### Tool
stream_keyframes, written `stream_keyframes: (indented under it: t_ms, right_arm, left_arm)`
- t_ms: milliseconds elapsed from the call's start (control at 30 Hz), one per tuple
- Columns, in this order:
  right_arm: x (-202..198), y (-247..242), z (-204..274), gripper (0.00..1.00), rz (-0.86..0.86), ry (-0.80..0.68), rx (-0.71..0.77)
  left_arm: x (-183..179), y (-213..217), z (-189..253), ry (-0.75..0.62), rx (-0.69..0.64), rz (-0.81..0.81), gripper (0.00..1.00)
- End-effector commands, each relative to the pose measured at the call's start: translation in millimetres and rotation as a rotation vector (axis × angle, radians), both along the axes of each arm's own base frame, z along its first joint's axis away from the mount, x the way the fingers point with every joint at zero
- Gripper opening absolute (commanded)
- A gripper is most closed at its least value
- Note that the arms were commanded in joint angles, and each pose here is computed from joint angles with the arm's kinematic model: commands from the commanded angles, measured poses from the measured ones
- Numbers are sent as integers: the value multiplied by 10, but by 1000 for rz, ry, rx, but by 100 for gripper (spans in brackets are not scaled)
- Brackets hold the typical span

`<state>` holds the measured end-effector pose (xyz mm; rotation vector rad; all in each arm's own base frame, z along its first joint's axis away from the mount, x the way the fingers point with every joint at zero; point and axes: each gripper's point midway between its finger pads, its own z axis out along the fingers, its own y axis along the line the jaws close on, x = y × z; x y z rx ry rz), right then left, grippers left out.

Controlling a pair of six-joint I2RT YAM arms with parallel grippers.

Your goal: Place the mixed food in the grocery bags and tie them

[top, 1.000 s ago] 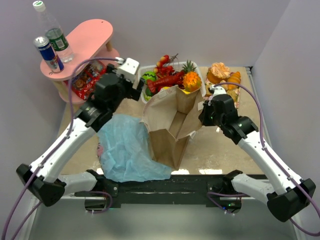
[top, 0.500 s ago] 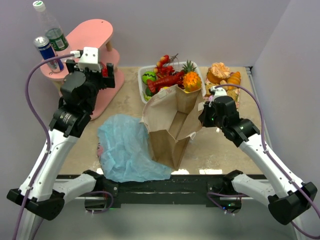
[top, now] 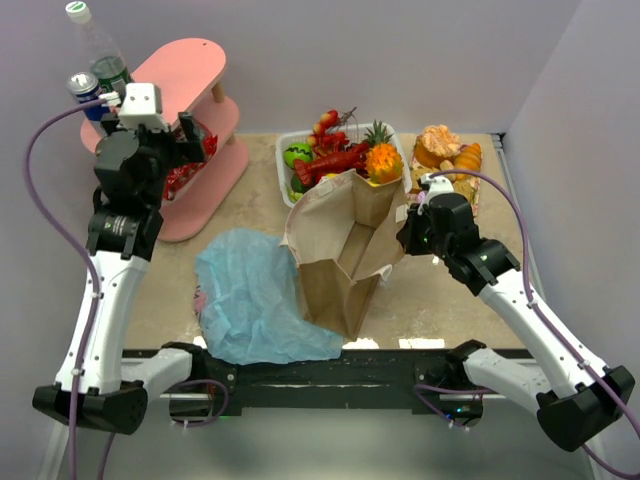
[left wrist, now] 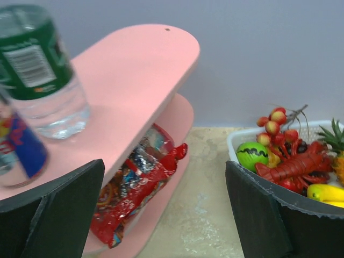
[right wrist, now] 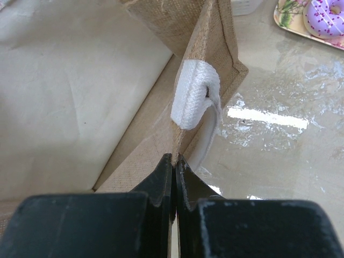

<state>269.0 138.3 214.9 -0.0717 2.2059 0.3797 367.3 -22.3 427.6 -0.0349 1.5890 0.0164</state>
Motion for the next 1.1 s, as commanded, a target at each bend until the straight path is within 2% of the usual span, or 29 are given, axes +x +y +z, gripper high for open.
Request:
stream_keyframes:
  t_ms: [0, 133, 267, 533, 767, 1033, 1067]
  right_arm:
    - [55, 47, 73, 0, 24, -39, 11]
    - [48, 61, 62, 0, 29, -31, 16]
    - [25, 59, 72, 0, 32, -38, 24]
    - [11, 65, 133, 0, 39, -50, 31]
    - [9, 75, 177, 0, 40, -59, 43]
    - [-10, 95, 215, 0, 49, -66, 59]
    - [-10, 92, 219, 0, 48, -67, 59]
  left_arm:
    - [-230, 259, 280, -100, -17, 54, 100]
    - [-362, 704, 211, -83, -8, 176, 100]
    - [-464, 894, 217, -87, 10, 236, 100]
    - [-381, 1263, 157, -89, 26, 368, 100]
    - [-227, 1357, 187, -151, 38, 372, 98]
    - [-49, 1450, 102, -154, 37, 361, 94]
    - [-30, 1465, 191, -193, 42, 359, 94]
